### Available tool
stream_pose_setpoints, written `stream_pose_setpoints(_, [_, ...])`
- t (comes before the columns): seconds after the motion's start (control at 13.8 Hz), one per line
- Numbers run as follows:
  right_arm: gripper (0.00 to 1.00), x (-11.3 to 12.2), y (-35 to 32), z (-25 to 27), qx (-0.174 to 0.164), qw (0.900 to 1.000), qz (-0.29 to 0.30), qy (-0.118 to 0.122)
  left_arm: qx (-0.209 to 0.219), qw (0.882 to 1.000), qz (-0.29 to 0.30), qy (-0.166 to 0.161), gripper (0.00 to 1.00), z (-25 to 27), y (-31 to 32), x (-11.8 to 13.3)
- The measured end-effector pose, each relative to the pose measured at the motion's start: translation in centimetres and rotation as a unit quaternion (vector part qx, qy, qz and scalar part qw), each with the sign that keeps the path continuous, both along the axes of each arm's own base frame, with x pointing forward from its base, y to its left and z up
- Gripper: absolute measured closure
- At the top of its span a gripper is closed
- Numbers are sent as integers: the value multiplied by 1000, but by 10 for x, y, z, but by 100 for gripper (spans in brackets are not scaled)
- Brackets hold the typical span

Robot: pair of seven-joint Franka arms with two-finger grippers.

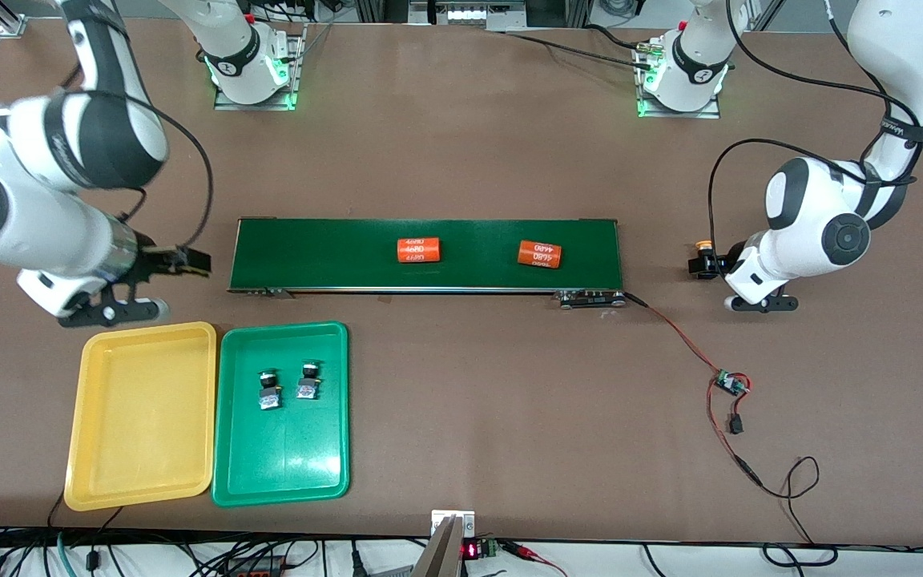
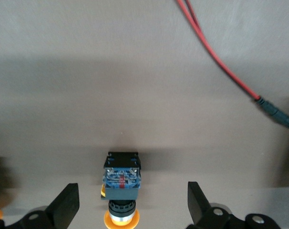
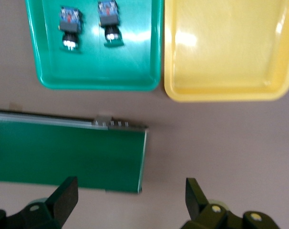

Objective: Sort buttons by color to trays
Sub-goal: 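Carry the yellow-cap button with the left gripper and set it on the belt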

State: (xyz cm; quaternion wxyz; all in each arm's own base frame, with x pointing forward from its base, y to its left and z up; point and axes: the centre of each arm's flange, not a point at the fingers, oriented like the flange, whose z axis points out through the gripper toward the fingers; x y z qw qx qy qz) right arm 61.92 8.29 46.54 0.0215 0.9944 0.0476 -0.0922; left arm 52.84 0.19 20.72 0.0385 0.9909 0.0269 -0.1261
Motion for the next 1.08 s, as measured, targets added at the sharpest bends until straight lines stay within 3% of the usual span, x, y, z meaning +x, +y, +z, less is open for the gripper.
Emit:
stream_pose_setpoints(0.22, [0, -28, -24, 33, -6, 1000, -18, 16, -5, 1000, -2, 17, 0, -18, -4, -12])
stream_pose_setpoints(0.58, [0, -80, -61, 35, -11, 999, -45, 26, 4, 999, -30, 15, 0, -32, -8, -16])
stream_pose_setpoints(1.08, [0, -80, -60, 36, -7, 999, -46, 15, 4, 999, -38, 20, 4, -45, -9, -24])
